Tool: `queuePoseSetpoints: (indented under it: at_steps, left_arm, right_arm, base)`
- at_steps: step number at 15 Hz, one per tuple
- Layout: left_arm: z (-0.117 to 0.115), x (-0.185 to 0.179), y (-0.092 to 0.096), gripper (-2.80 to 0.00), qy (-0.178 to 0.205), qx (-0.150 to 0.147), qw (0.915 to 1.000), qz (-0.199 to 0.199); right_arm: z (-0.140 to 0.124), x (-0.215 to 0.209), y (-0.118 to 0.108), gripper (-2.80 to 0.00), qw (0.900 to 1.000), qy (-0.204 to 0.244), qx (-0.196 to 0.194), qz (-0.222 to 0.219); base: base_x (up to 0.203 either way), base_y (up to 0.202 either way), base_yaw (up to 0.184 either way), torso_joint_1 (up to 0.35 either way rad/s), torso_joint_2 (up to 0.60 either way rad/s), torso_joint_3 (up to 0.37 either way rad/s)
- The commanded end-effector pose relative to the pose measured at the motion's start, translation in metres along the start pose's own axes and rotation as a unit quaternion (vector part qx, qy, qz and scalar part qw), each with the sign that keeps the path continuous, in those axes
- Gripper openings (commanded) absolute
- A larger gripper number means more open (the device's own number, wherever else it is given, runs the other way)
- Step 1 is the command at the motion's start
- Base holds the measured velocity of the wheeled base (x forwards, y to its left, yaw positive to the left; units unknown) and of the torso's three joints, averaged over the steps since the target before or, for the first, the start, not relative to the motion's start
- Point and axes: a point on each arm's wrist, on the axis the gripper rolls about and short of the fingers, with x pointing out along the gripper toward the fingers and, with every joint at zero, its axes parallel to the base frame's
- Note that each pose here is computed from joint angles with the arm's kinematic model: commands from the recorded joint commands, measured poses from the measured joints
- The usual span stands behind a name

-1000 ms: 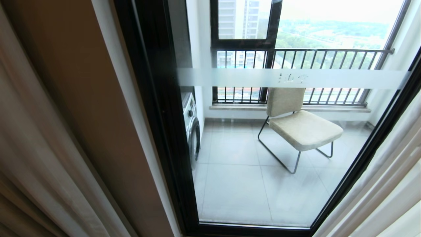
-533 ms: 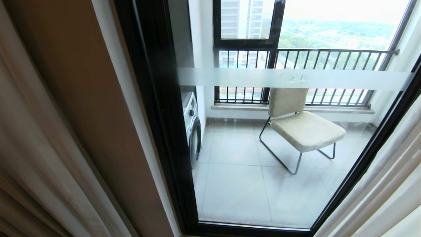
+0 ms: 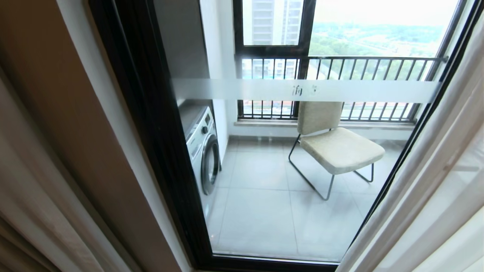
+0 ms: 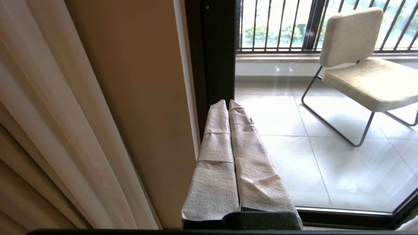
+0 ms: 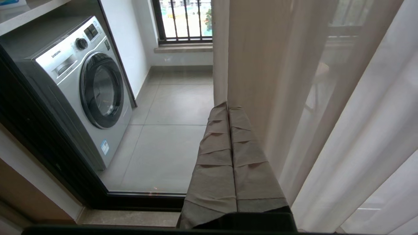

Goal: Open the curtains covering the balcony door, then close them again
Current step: Pull the inner curtains open on both sides

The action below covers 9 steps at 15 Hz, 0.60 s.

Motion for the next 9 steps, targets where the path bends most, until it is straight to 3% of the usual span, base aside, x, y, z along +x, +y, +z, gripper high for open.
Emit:
queuePoseSetpoints:
  at_steps: [1, 5, 9]
  left_arm:
    - [0.0, -0.0001, 0.0, -2.8, -0.001, 0.0, 1.0, 0.0]
    - [0.0, -0.0001, 0.0, -2.8, -0.001, 0.0, 1.0, 0.0]
    - [0.0, -0.0001, 0.0, -2.8, -0.001, 0.0, 1.0, 0.001]
  right_arm:
    - [0.0001, 0.0001, 0.0, -2.8, 1.0, 0.001, 0.0, 0.0]
    - [0.0002, 0.0001, 0.0, -2.8, 1.0, 0.0, 0.0, -0.001]
    - [0.0001, 0.0001, 0.0, -2.8, 1.0, 0.0, 0.0, 0.0]
  base:
    - [0.0, -0.191, 0.0, 0.004, 0.0, -0.001]
    - [0.0, -0.18, 0.002, 0.002, 0.0, 0.003]
    - [0.0, -0.025, 0.0, 0.001, 0.0, 0.001]
